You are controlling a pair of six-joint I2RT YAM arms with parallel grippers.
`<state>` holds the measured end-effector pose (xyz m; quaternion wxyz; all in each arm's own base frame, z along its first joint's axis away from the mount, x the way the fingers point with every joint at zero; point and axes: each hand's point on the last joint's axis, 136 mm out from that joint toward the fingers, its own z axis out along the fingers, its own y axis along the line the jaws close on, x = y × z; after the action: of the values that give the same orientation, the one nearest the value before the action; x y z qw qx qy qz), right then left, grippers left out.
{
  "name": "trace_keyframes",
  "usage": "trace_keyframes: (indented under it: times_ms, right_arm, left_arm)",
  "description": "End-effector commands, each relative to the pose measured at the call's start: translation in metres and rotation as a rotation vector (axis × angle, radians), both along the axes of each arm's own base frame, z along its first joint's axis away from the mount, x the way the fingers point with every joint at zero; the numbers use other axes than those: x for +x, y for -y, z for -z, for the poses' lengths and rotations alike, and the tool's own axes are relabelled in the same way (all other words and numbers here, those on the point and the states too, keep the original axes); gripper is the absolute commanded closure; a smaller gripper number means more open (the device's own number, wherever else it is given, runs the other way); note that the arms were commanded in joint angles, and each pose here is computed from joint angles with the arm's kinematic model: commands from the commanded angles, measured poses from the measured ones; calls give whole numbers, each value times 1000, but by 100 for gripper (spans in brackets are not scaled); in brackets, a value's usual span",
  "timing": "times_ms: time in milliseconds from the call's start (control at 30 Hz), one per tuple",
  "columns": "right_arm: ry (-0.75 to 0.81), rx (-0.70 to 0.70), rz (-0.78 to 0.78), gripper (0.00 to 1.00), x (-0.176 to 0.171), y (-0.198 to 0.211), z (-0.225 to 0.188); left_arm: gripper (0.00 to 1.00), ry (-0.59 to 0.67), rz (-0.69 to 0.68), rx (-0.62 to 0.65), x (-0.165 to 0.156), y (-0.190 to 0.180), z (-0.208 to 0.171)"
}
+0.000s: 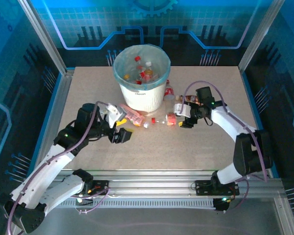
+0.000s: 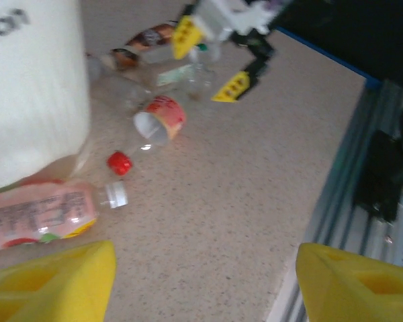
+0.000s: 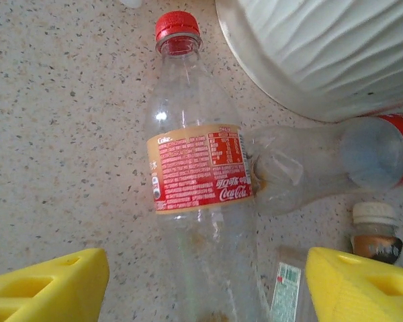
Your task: Put the plastic bottles in the bin
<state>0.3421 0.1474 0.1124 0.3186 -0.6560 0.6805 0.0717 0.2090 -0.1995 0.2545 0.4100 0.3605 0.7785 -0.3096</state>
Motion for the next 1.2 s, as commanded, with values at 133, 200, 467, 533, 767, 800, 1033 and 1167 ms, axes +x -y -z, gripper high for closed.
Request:
trace_keyframes:
  times_ms: [133, 200, 467, 533, 767, 800, 1033, 1167]
  right_arm:
    - [-11, -28, -74, 22, 20, -12, 15]
    - [-47, -47, -71, 23, 21, -11, 23]
    - [-133, -82, -52, 24, 15, -11, 50]
    - [-155, -100, -31, 25, 16, -10, 56]
    - [-197, -120, -15, 27, 8, -12, 68]
    - [-199, -124, -12, 27, 7, -11, 69]
    - [-229, -138, -9, 28, -6, -7, 72]
    - [-268, -154, -10, 28, -14, -6, 80]
  left_arm:
    - [23, 131, 268, 11, -29, 20, 6]
    - [23, 125, 275, 21, -28, 21, 10]
    - [23, 118, 273, 27, -24, 24, 13]
    - [23, 124, 273, 32, -24, 23, 13]
    - [23, 132, 273, 35, -25, 22, 11]
    - [23, 135, 273, 36, -25, 22, 10]
    - [23, 145, 268, 31, -28, 21, 8]
    - [23, 139, 249, 26, -25, 21, 5]
